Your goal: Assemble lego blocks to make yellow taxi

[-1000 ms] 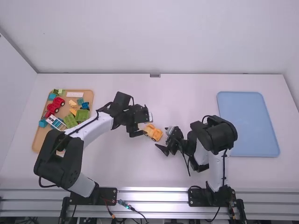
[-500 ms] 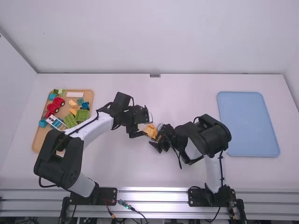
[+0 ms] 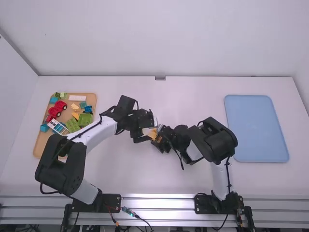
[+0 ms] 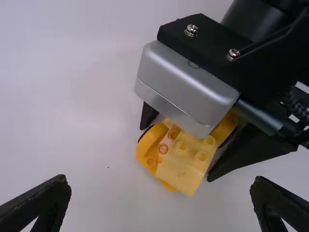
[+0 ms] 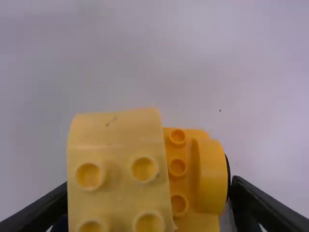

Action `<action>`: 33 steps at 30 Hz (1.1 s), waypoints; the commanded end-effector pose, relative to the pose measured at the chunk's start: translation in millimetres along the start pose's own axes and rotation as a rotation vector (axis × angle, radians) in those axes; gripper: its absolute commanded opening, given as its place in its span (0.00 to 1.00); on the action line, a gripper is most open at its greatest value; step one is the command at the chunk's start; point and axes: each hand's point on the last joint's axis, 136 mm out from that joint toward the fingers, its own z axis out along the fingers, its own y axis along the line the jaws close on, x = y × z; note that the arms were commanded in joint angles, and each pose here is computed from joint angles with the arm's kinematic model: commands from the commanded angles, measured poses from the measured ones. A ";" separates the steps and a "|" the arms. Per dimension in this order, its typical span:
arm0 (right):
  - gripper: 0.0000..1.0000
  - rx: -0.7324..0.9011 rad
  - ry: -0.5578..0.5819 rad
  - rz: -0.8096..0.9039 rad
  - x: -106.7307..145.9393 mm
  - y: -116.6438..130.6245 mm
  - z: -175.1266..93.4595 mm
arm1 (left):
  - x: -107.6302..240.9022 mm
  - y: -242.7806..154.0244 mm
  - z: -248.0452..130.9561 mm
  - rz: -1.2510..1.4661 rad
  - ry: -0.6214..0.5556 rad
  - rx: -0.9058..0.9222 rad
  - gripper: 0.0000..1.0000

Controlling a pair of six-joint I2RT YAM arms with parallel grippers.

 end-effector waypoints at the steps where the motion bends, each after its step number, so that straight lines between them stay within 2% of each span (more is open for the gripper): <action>1: 0.75 0.019 0.052 -0.039 16.0 1.1 -3.7 | -7.7 2.8 -7.3 0.022 -0.025 -0.009 0.99; 5: 0.71 0.022 0.049 -0.066 20.8 5.4 -11.2 | -8.9 1.0 -6.3 0.027 -0.025 -0.004 0.99; 8: 0.76 0.018 0.027 -0.061 21.7 5.8 -19.9 | -8.3 0.6 -6.0 0.026 -0.022 -0.004 0.99; 14: 0.75 0.031 0.018 -0.045 25.5 -0.7 -28.7 | -6.9 2.1 -7.0 0.021 -0.023 -0.007 0.99; 20: 0.59 -0.044 0.034 -0.003 28.7 -1.2 -23.3 | -8.8 0.1 -6.0 0.026 -0.025 -0.002 0.99; 22: 0.48 -0.094 0.052 -0.027 31.9 3.9 -20.1 | -8.2 -0.5 -5.9 0.024 -0.022 0.000 0.99; 25: 0.41 -0.144 0.059 -0.049 32.3 10.1 -16.9 | -6.7 -2.6 -6.0 0.020 -0.017 0.009 0.99; 33: 0.37 -0.202 0.069 -0.159 39.2 19.3 -18.7 | 3.6 -18.8 -7.4 0.088 0.013 0.075 0.99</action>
